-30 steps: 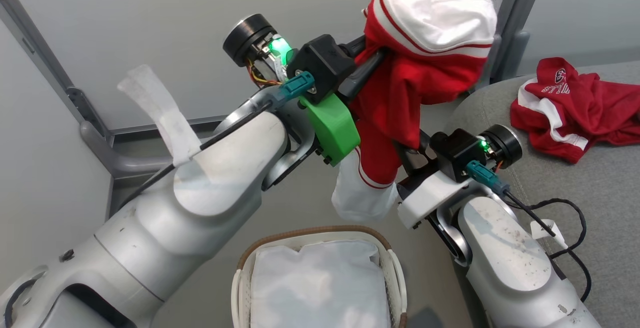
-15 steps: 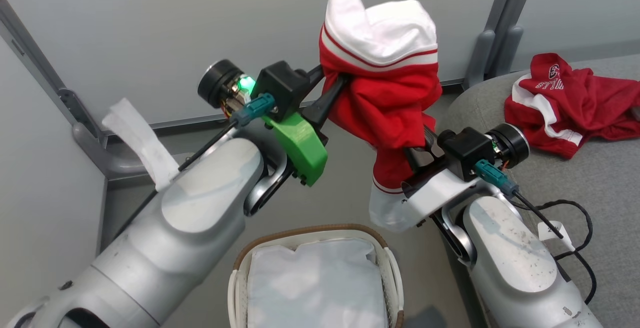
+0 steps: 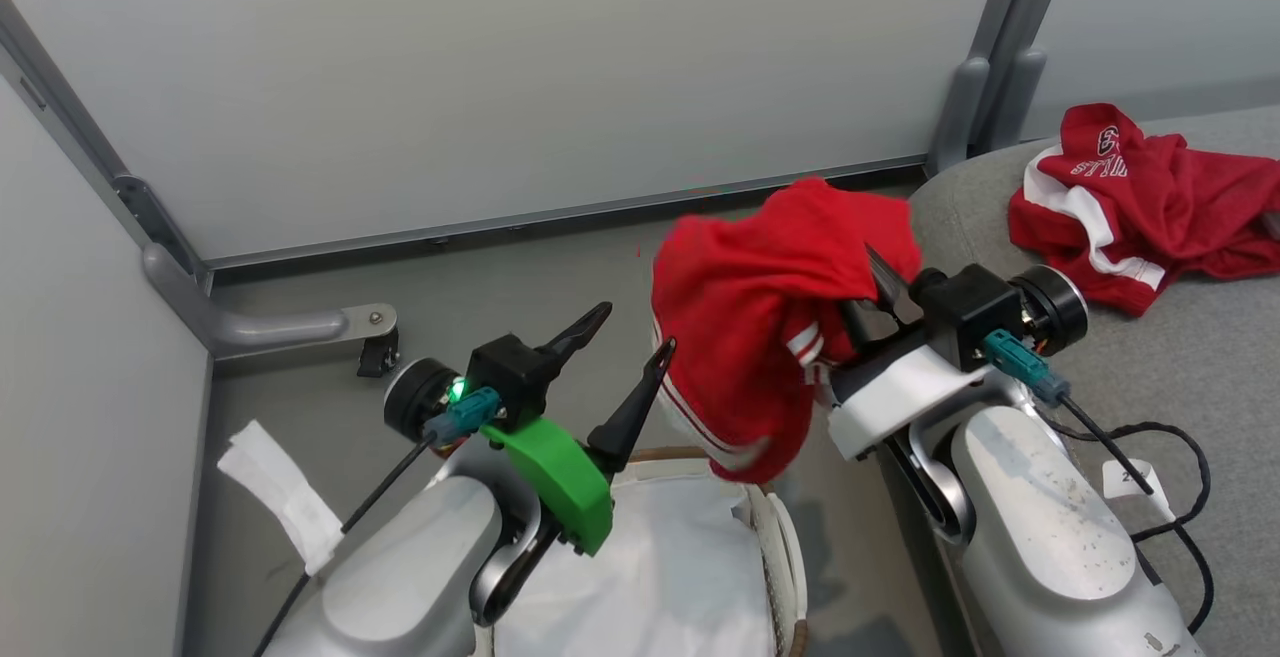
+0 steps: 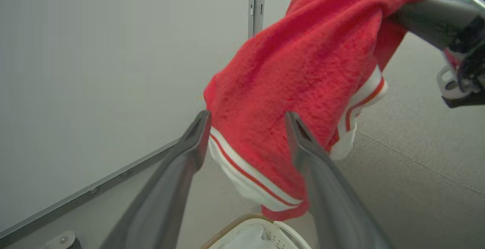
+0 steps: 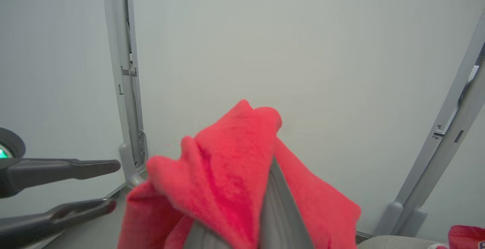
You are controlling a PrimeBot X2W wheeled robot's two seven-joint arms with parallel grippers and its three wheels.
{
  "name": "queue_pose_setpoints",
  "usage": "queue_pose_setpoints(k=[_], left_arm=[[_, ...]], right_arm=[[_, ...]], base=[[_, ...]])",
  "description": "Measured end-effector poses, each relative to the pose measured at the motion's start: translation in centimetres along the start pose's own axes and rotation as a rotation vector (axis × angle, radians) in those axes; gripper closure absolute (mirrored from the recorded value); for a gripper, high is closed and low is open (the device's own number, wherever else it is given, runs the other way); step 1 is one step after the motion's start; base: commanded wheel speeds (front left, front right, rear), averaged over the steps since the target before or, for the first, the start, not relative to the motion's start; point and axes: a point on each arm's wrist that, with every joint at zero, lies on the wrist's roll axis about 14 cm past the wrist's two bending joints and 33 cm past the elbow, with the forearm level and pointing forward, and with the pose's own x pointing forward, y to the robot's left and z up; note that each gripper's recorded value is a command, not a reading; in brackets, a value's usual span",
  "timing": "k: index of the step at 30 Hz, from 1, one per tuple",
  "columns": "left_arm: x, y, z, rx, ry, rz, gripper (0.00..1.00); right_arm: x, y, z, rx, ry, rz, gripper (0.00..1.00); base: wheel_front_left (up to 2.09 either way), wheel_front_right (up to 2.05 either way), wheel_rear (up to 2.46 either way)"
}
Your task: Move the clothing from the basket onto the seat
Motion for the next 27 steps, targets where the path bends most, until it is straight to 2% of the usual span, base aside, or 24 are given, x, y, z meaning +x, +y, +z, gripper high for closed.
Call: queue_pose_setpoints(k=[8, 13, 21, 27], left_arm=[[-2.9, 1.2, -2.1, -0.092, -0.013, 0.111, 0.0], [-3.5, 1.0, -3.1, -0.113, -0.007, 0.131, 0.0], [-2.5, 0.0, -3.0, -0.129, -0.021, 0.103, 0.0], [-0.6, -2.5, -3.3, -0.136, -0.016, 0.012, 0.0]], right_arm=[[-0.9, -1.2, -0.8, 0.013, 0.022, -0.046, 1.0], [-1.4, -1.8, -1.4, 0.017, 0.038, -0.066, 1.0], [-2.2, -3.5, -1.7, 0.009, 0.05, -0.114, 1.0], [-4.3, -6.5, -1.2, -0.02, 0.055, -0.205, 1.0]], base=[[0.0, 0.0, 0.0], [0.0, 0.0, 0.0], [0.0, 0.0, 0.0], [0.0, 0.0, 0.0]])
